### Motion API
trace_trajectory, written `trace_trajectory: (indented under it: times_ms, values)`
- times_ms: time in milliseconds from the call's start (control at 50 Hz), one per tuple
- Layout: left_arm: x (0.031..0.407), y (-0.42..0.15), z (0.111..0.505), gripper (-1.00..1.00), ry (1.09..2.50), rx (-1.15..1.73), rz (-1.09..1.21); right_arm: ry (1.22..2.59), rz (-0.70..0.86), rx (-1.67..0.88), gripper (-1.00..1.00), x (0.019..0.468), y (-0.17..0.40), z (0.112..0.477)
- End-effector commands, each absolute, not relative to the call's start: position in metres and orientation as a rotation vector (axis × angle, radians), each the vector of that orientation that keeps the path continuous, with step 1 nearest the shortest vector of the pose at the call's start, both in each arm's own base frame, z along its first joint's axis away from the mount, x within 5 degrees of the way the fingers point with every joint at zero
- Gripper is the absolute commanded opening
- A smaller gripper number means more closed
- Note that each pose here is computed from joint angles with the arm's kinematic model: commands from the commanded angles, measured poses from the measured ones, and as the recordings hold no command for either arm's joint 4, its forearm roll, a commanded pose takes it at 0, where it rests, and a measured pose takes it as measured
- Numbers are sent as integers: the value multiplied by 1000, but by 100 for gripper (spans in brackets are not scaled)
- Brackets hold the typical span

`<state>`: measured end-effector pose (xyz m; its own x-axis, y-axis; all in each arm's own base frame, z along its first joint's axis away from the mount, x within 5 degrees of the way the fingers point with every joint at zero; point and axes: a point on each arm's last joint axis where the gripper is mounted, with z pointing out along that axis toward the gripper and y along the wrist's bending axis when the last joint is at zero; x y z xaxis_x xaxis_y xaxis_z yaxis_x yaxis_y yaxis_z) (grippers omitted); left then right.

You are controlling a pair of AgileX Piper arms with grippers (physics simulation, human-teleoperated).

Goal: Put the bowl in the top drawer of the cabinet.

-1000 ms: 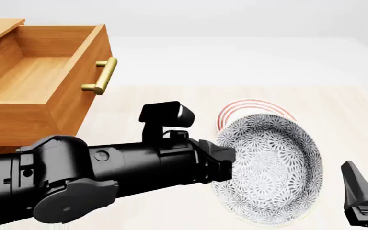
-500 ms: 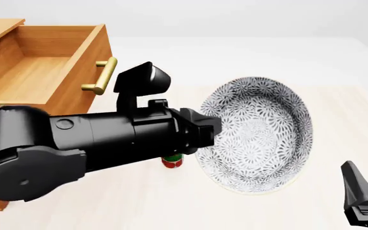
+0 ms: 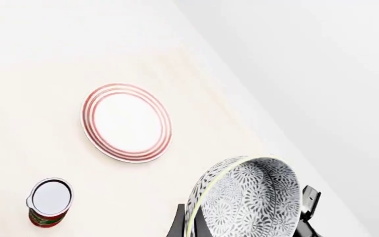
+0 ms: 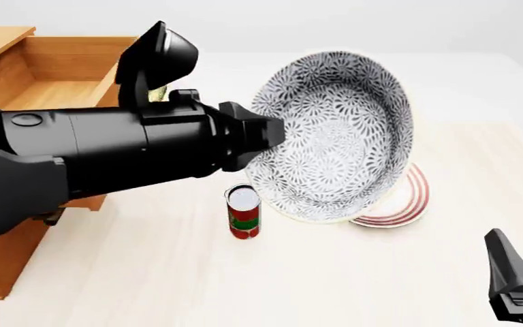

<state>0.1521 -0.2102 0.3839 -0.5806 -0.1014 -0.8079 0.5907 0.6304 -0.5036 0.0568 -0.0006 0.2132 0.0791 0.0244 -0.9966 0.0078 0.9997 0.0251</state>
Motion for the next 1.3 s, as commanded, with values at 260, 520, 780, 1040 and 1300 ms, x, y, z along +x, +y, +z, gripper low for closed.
trace_trajectory:
  times_ms: [260,520,780,1040,1300]
  values:
    - [153,-176,426,-100,1921,332,-936,1492,12,26,100,57,-1,213]
    - [150,-156,440,-100,1898,304,-896,1492,12,26,100,57,-1,213]
    - [145,-139,455,-100,1872,281,-866,1491,12,26,100,57,-1,213]
    - [139,-120,464,-100,1851,236,-828,1492,12,26,100,57,-1,213]
    - [134,-105,477,-100,1825,199,-799,1492,12,26,100,57,-1,213]
